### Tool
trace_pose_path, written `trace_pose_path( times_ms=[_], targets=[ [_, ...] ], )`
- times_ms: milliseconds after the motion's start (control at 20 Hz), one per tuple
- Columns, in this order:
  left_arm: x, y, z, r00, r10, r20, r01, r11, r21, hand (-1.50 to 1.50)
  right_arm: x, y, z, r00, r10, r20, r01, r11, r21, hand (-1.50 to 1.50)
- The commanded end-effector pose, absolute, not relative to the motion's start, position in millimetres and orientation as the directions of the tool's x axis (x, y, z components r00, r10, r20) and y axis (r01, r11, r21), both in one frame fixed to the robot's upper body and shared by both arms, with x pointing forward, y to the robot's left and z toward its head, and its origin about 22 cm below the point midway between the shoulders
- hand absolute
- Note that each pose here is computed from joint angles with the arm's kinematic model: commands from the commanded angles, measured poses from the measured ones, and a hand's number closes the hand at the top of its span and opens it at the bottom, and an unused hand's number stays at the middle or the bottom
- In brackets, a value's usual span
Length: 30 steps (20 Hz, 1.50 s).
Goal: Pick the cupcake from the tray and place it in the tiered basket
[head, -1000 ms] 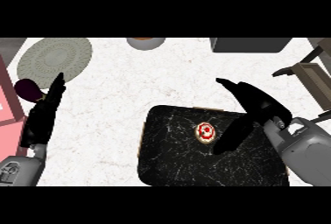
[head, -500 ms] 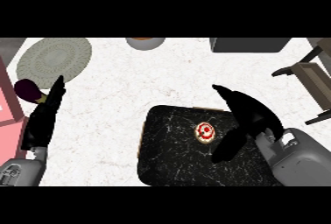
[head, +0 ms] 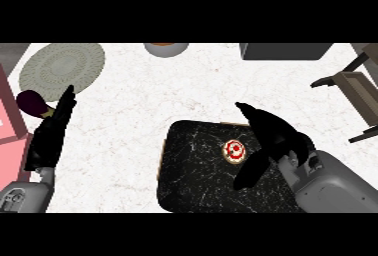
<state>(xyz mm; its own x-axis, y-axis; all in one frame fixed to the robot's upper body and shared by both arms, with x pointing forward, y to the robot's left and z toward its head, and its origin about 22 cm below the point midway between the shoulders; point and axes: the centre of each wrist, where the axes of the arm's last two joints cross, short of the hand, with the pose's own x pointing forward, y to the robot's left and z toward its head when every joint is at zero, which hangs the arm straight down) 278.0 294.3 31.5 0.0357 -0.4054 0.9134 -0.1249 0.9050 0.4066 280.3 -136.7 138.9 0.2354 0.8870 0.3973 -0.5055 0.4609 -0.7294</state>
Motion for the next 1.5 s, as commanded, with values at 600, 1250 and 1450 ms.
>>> trace_pose_path(
  times_ms=[600,1250,1450],
  targets=[
    [278,292,34,0.042,-0.413,0.91,-0.14,0.899,0.414,0.0,292,-123,107,0.355,0.889,0.289,-0.559,0.45,-0.696,-1.5],
    [279,307,37,0.03,-0.396,0.918,-0.116,0.911,0.397,0.0,294,-95,69,0.248,0.926,0.286,-0.725,0.373,-0.58,1.5],
    [285,303,41,0.028,-0.41,0.912,-0.153,0.899,0.41,0.0,292,-103,54,0.142,0.969,0.202,-0.677,0.244,-0.694,1.5]
  ],
)
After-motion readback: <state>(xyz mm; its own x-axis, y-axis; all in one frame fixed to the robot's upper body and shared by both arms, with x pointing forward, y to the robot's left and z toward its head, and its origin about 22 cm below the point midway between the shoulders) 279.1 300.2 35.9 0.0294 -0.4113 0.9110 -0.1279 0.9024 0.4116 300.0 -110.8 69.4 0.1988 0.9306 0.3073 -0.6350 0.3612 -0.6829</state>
